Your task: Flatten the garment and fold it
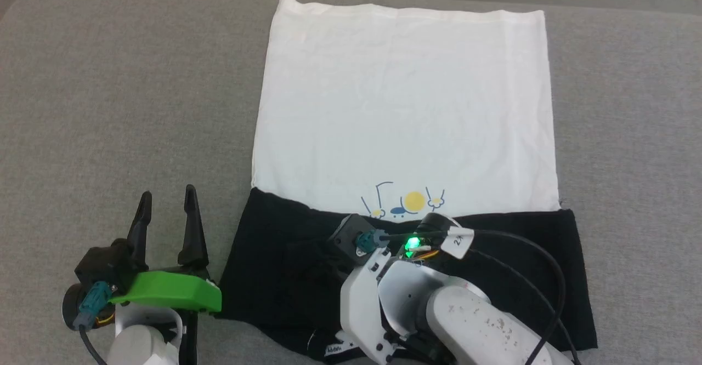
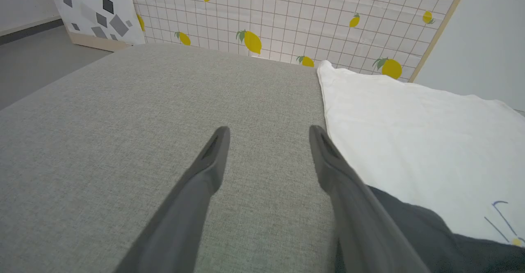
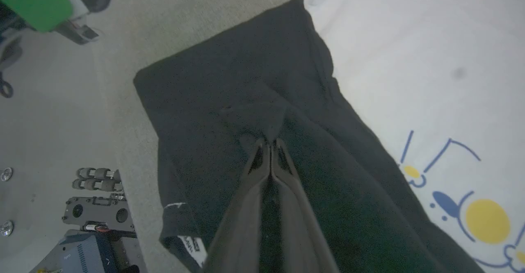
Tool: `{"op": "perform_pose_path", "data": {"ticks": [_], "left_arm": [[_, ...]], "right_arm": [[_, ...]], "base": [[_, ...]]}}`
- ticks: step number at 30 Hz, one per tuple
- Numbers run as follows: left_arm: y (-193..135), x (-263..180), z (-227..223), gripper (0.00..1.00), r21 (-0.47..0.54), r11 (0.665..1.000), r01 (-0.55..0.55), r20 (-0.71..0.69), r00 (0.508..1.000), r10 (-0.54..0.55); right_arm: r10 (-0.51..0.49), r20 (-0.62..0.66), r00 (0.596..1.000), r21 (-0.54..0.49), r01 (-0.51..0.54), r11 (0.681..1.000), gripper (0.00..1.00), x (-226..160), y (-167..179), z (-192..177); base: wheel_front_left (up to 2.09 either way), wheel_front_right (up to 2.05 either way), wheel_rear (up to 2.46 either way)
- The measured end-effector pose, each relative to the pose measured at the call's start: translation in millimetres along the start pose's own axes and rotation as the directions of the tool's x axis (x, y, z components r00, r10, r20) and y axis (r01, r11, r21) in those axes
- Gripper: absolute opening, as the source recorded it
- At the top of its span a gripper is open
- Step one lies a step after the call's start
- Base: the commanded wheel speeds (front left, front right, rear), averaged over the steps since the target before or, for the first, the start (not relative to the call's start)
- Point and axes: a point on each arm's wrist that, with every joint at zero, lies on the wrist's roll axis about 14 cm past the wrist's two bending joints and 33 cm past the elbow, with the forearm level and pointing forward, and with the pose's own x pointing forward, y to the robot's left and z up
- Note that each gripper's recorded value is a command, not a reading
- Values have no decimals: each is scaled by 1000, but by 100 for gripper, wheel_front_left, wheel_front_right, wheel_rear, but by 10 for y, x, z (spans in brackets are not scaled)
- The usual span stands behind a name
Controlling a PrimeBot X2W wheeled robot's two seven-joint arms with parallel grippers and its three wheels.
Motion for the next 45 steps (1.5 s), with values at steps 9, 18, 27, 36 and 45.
{"op": "perform_pose_path", "data": {"ticks": [9, 18, 27, 36, 45], "left_arm": [[12, -6, -12, 100, 10, 1000, 4, -5, 1000, -4], [-227, 153, 164, 100, 78, 987, 139, 19, 990, -141], [-758, 916, 542, 100, 186, 925, 333, -58, 943, -328], [-918, 1876, 560, 100, 179, 904, 388, -276, 902, -332], [-950, 2482, 54, 100, 124, 931, 344, -513, 825, -236]], "right_arm": [[-21, 195, 981, 112, -1, 994, 100, -112, -164, 406], [-398, 566, 722, 257, 304, 917, 100, -1264, -1009, 1001], [-732, 485, 479, 400, 623, 672, 100, -2277, -1723, 392], [-804, 361, 473, 462, 658, 595, 100, -2215, -2043, -127], [-848, 254, 466, 519, 674, 526, 100, -2130, -2270, -618]], "base": [[0, 0, 0], [0, 0, 0], [0, 0, 0], [0, 0, 0], [0, 0, 0]]}}
